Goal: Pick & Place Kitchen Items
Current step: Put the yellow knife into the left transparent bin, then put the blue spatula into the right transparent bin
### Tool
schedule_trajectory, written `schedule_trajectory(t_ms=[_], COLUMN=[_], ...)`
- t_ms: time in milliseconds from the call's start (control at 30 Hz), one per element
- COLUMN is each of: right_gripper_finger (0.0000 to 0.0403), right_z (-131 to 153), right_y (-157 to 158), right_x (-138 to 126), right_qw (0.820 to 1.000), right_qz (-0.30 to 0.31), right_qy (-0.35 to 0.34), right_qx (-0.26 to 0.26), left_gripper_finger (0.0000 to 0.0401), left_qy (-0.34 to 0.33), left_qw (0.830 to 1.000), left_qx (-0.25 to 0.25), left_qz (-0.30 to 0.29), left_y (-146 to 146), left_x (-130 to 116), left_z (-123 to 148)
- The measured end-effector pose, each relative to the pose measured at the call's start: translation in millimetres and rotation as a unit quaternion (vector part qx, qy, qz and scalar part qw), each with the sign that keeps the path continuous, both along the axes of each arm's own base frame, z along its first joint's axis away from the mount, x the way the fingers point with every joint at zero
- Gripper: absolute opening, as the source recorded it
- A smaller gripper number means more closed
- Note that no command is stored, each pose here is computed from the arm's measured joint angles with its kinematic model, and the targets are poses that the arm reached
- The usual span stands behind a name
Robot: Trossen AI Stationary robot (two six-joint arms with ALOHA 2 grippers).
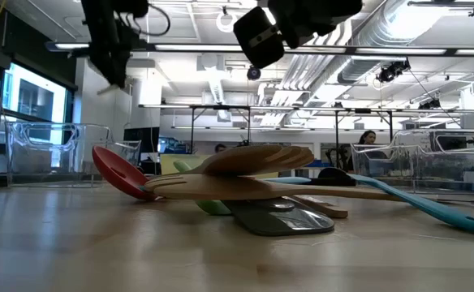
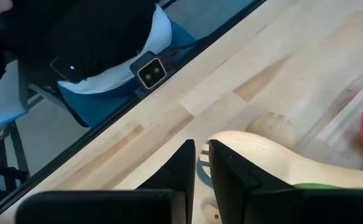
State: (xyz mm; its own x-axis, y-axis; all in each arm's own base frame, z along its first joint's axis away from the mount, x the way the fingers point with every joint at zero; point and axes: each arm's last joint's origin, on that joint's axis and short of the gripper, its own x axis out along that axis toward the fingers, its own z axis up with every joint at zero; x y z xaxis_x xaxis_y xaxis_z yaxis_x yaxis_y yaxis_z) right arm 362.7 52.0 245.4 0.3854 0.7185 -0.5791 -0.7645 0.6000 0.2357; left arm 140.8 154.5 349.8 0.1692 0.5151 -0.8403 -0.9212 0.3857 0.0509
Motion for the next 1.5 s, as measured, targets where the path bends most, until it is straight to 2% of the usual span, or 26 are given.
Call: schedule_trajectory(t_ms=[233,500,633,867,933,1100,1233,1367,1500], right_gripper_finger=[0.0039,0.0039,0.0039,0.0039,0.0039,0.0039,0.0039,0.0039,0.0039], right_z=[-0.2,0.3,0.5,0.5,0.5,0.3,-0.1,-0.3,-0.2], right_y=[9.4,8.4,8.5,8.4,8.4,8.8,10.0,13.3,13.8], right_x=[-1.7,-0.8,0.5,0.7,0.6,-0.5,-1.7,-2.7,-2.7], right_qw=[1.0,1.0,1.0,1.0,1.0,1.0,1.0,1.0,1.0], right_qz=[0.013,0.01,-0.005,-0.006,-0.006,0.001,0.006,0.009,0.012], right_qy=[0.002,-0.002,-0.005,-0.006,-0.005,0.001,0.009,0.014,0.011], right_qx=[-0.001,0.001,-0.011,-0.012,-0.012,-0.004,0.001,0.001,0.0], left_gripper_finger=[0.0061,0.0061,0.0061,0.0061,0.0081,0.0185,0.0246,0.0278,0.0285], left_qy=[-0.001,-0.019,-0.017,-0.034,-0.032,-0.029,-0.03,-0.038,-0.052], left_qw=[1.0,0.998,0.997,0.995,0.995,0.995,0.995,0.994,0.995], left_qx=[-0.025,-0.067,-0.077,-0.093,-0.097,-0.098,-0.098,-0.098,-0.081], left_qz=[0.016,0.012,0.014,0.007,0.011,0.013,0.013,0.004,-0.016], left_y=[5.4,2.3,0.4,-1.0,-1.3,-1.6,-1.6,-0.9,3.0], left_x=[-8.9,-16.3,-17.5,-16.9,-17.1,-17.5,-17.4,-16.1,-12.3], left_z=[-53.8,-101.3,-114.4,-120.7,-122.5,-123.0,-123.0,-119.3,-98.8])
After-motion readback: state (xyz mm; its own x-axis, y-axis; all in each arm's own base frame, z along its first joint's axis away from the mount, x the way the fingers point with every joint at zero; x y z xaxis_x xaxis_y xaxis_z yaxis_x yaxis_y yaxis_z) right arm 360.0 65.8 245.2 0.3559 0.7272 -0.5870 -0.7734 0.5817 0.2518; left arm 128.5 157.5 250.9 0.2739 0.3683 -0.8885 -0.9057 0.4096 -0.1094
